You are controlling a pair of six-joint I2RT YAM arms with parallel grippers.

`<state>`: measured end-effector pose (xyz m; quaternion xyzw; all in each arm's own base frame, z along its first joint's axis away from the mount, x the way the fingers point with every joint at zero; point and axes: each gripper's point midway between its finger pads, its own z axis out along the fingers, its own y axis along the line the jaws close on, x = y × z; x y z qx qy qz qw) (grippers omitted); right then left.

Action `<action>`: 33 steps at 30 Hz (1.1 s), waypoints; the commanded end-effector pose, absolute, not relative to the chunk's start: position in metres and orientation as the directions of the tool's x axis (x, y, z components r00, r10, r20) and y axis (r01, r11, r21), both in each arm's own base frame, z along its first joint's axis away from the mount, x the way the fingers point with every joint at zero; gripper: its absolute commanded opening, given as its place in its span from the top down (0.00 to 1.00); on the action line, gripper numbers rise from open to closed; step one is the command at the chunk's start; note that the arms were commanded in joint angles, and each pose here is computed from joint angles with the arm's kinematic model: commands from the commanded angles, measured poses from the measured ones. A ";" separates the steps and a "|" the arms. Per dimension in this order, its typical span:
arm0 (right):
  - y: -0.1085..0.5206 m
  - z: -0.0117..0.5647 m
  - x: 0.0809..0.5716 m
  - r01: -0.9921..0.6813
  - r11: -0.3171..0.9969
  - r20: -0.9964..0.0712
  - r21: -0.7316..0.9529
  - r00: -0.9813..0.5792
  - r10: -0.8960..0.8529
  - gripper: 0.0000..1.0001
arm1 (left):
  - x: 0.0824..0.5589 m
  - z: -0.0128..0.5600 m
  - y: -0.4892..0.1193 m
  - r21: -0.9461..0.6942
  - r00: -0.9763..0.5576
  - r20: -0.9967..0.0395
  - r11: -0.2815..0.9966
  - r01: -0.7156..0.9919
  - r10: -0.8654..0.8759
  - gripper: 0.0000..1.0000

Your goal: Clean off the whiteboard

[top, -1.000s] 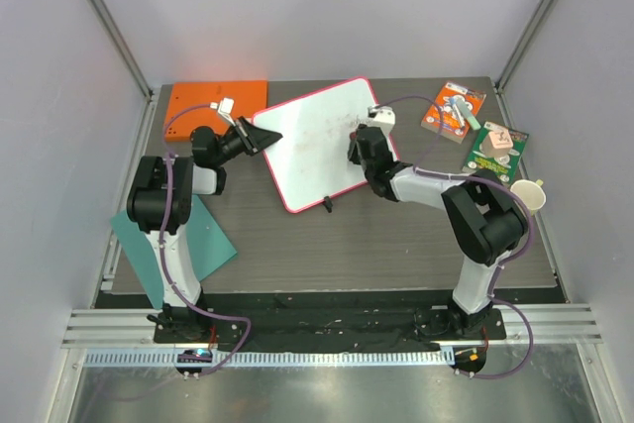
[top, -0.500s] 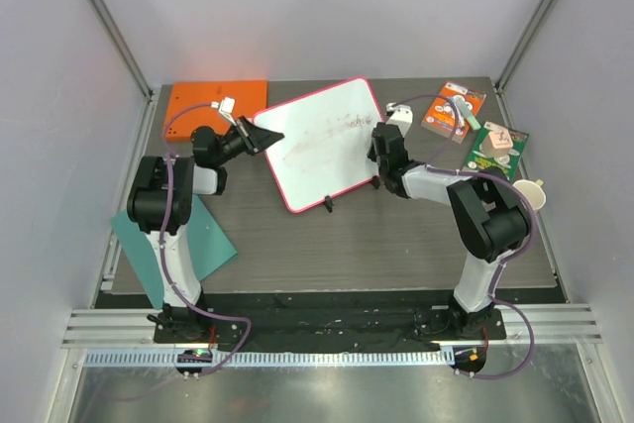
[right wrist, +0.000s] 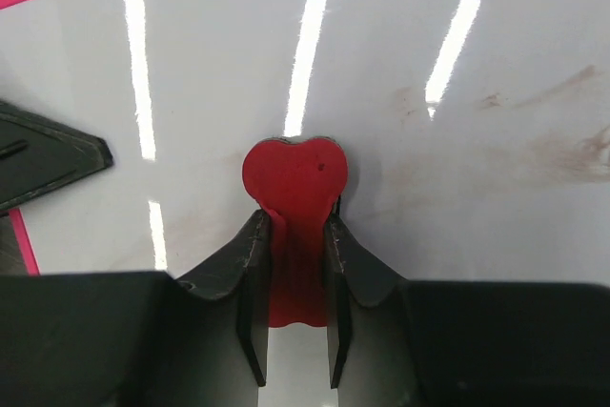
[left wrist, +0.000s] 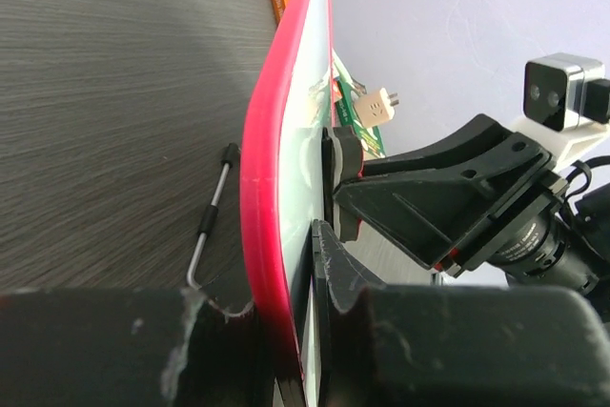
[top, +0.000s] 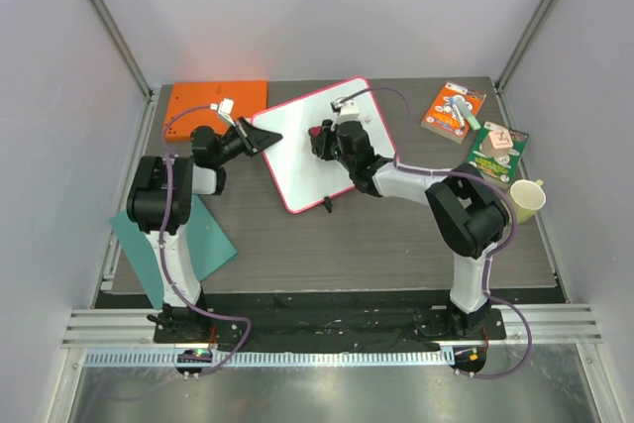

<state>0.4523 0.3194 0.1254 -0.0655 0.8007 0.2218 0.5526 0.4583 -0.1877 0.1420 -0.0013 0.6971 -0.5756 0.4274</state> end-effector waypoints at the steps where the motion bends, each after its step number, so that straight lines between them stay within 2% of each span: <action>1: 0.304 0.028 0.433 -0.298 0.912 -0.754 0.282 -0.656 0.020 0.99 | 0.448 0.143 -0.204 -0.693 -0.573 -0.720 0.358 0.626 -0.393 1.00; 7: 0.254 0.062 0.499 -0.152 0.972 -0.796 0.178 -0.603 0.051 0.99 | 0.448 0.144 -0.204 -0.690 -0.570 -0.722 0.358 0.629 -0.392 1.00; 10: 0.227 0.061 0.510 -0.103 0.989 -0.789 0.108 -0.614 0.023 0.99 | 0.448 0.143 -0.205 -0.693 -0.573 -0.720 0.358 0.626 -0.391 1.00; 19: 0.171 0.021 0.479 0.015 0.999 -0.711 0.032 -0.702 0.033 0.99 | 0.448 0.142 -0.204 -0.693 -0.572 -0.720 0.362 0.624 -0.392 1.00; 27: 0.113 0.021 0.472 0.181 0.983 -0.732 0.022 -0.667 0.139 0.99 | 0.448 0.142 -0.204 -0.692 -0.572 -0.721 0.366 0.623 -0.391 1.00; 29: 0.112 0.019 0.474 0.172 0.985 -0.728 0.032 -0.671 0.141 0.99 | 0.448 0.142 -0.204 -0.692 -0.572 -0.721 0.365 0.623 -0.390 1.00; 33: 0.148 0.013 0.483 0.011 0.994 -0.719 0.110 -0.689 0.088 0.99 | 0.449 0.143 -0.204 -0.690 -0.571 -0.723 0.364 0.626 -0.389 1.00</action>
